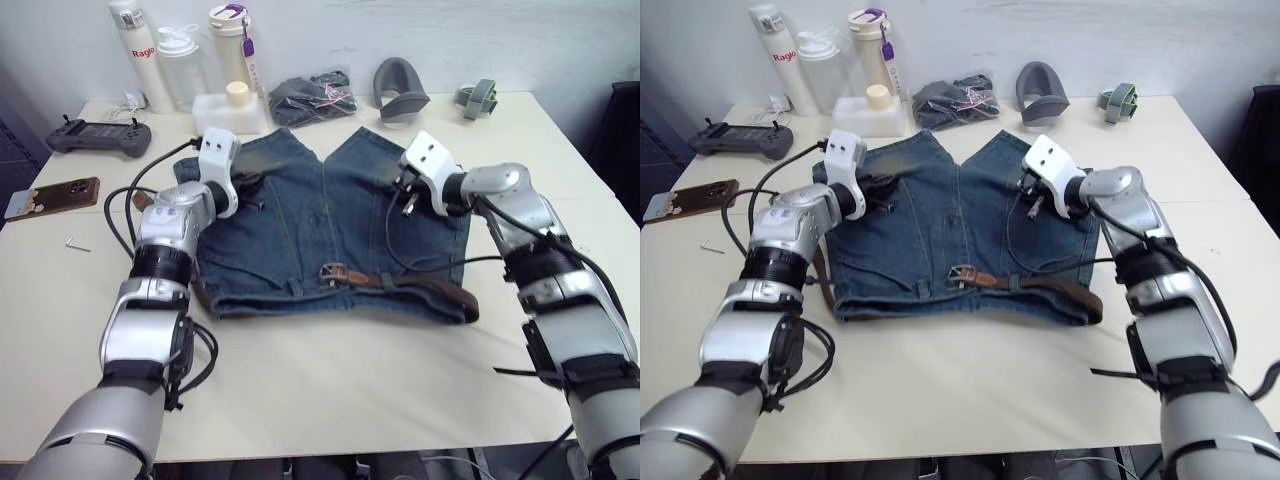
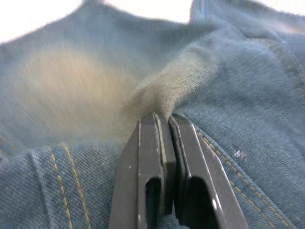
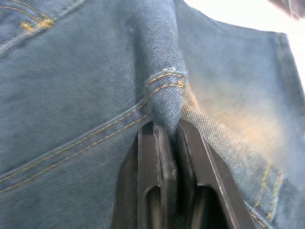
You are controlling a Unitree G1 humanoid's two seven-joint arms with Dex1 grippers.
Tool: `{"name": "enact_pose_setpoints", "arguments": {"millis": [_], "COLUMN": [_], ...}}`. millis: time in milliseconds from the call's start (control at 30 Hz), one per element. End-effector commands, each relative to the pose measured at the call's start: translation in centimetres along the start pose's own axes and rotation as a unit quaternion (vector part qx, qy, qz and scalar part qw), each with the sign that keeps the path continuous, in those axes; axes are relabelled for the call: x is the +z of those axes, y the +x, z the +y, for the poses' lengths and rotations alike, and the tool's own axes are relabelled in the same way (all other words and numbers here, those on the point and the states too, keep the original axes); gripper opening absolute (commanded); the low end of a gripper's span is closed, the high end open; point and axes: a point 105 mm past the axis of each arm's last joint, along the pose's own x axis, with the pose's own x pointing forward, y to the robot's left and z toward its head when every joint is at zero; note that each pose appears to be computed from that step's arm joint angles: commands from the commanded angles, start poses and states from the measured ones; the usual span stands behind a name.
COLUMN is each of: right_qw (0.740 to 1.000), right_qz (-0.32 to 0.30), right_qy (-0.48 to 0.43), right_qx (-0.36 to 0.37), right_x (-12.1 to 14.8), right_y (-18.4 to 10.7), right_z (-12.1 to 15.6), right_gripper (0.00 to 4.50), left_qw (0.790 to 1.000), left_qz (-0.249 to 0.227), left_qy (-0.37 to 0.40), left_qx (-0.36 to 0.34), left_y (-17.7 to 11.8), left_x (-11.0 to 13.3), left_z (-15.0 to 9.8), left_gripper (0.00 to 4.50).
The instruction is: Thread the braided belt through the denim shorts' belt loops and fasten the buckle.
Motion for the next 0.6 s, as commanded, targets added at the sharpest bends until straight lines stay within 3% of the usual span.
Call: {"name": "enact_pose_setpoints", "arguments": {"millis": [33, 133, 300, 400, 467, 500, 600], "right_qw": [0.998, 0.997, 0.994, 0.991, 0.985, 0.981, 0.973], "right_qz": [0.007, 0.007, -0.028, -0.066, -0.105, -0.120, -0.149], "right_qy": [-0.017, -0.007, 0.059, 0.075, 0.131, 0.150, 0.168], "right_qx": [-0.053, -0.079, -0.082, -0.084, -0.038, -0.016, 0.051], "right_x": [-0.1, -0.3, -0.2, 0.9, 1.6, 1.9, 2.1], "right_y": [0.3, 1.2, 1.6, 0.3, -1.2, -1.9, -5.0], "right_z": [-2.0, -2.0, -1.7, -2.7, -2.8, -2.5, -0.9], "right_gripper": [0.00, 0.00, 2.14, 3.59, 4.48, 4.50, 4.50], "left_qw": [0.999, 0.999, 1.000, 0.999, 0.998, 0.997, 0.993], "left_qz": [-0.033, -0.028, -0.023, -0.040, -0.055, -0.057, -0.062], "left_qy": [0.013, 0.015, -0.009, -0.033, -0.030, -0.021, 0.017], "left_qx": [0.019, 0.022, 0.019, 0.015, -0.021, -0.036, -0.095], "left_y": [0.6, 1.1, 0.9, -0.2, -1.3, -1.9, -4.1], "left_x": [1.9, 1.7, 0.5, 1.3, 2.6, 2.9, 3.4], "left_z": [0.4, 0.1, 0.5, 1.7, 1.8, 1.8, 0.6], "left_gripper": [0.07, 0.07, 1.91, 3.26, 4.16, 4.46, 4.46]}}
